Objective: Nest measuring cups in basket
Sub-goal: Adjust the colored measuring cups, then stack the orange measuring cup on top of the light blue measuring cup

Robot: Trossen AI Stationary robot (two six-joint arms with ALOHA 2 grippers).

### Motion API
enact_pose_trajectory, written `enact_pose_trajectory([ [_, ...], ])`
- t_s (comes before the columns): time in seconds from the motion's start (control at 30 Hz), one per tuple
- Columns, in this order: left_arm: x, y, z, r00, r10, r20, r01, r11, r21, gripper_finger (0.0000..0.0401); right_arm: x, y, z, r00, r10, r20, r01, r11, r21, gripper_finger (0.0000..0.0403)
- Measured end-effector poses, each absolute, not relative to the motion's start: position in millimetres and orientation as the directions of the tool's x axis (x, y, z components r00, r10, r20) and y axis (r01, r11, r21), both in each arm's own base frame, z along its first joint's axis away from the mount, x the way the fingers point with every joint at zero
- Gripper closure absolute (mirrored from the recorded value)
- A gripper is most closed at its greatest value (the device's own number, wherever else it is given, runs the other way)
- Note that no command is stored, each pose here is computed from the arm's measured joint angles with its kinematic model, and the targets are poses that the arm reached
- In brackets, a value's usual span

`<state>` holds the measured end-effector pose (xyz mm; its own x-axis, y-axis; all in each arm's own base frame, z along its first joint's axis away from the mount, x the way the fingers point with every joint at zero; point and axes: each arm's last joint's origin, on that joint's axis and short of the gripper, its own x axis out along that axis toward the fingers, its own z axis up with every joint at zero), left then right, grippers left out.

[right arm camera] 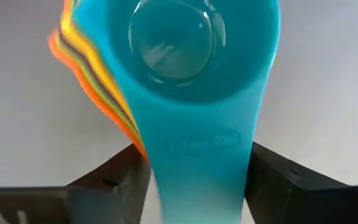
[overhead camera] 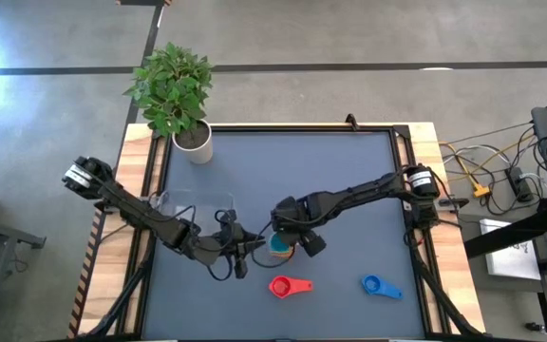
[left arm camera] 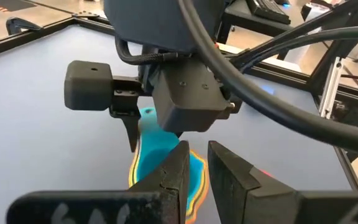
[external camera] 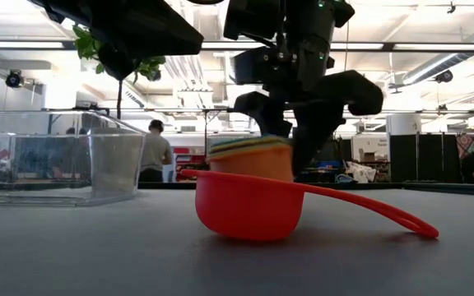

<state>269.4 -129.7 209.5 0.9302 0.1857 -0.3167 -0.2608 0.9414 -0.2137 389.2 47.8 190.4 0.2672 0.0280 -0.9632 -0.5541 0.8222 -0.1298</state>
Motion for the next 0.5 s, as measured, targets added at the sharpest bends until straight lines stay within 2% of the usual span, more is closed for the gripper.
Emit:
enact_pose_trajectory([
  [0.27, 268.9, -130.6, 209.6, 0.931, 0.183, -0.317, -0.256, 0.944, -0.208, 0.0360, 381.3, 46.5, 197.6, 0.222, 0.014, -0.975, -0.492, 0.865, -0.099, 0.0132],
  [0.5, 268.8, -130.6, 209.6, 0.931, 0.183, -0.317, -0.251, 0.949, -0.191, 0.0360, 366.5, 44.7, 218.5, 0.199, 0.012, -0.980, -0.413, 0.908, -0.073, 0.0111],
])
